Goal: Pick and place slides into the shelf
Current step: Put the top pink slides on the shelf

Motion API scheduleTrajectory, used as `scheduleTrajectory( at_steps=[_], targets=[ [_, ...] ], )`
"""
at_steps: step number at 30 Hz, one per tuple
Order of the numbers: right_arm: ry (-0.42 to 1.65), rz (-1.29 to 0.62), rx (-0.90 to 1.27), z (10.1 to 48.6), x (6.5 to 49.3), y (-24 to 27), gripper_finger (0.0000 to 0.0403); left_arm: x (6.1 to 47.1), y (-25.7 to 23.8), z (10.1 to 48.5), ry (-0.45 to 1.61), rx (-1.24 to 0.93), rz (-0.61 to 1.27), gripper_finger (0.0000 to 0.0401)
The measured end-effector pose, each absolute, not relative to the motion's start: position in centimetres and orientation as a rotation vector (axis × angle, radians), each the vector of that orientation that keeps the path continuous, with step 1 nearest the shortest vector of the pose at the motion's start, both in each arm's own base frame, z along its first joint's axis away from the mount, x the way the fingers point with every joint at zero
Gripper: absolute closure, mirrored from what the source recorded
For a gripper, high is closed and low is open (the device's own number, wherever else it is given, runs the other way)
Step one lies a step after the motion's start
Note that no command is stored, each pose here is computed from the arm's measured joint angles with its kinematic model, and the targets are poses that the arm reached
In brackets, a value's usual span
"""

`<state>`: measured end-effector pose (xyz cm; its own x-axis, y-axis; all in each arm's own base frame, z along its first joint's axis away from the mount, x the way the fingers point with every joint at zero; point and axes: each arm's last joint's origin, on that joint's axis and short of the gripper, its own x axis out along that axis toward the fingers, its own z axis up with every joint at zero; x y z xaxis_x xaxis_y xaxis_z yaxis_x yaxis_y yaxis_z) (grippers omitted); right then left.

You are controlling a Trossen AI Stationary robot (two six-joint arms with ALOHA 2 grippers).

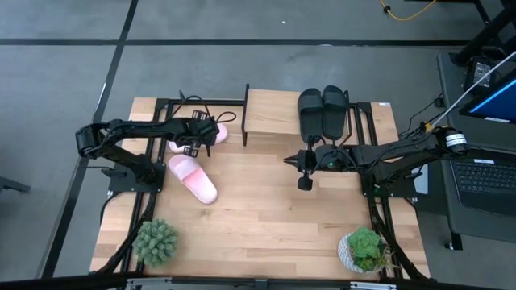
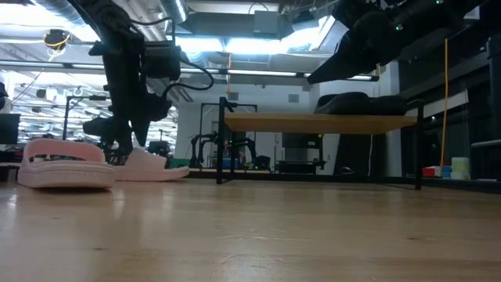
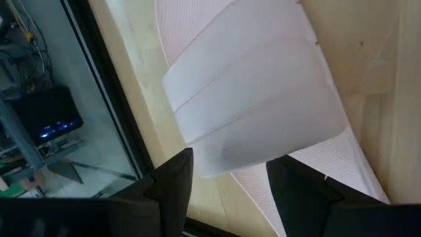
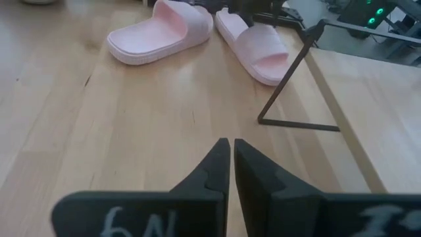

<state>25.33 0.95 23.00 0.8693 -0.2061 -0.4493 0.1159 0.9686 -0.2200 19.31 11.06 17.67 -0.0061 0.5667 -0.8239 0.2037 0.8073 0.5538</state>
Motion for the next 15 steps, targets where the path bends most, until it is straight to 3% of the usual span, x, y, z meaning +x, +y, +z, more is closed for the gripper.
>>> scheduleTrajectory(
  at_steps=[15],
  targets=[
    [0.473, -0.171, -0.186, 23.13, 25.40, 0.96, 0.0377, 19.32, 11.45, 17.58, 1.508, 0.502, 0.305, 0.0335]
  ],
)
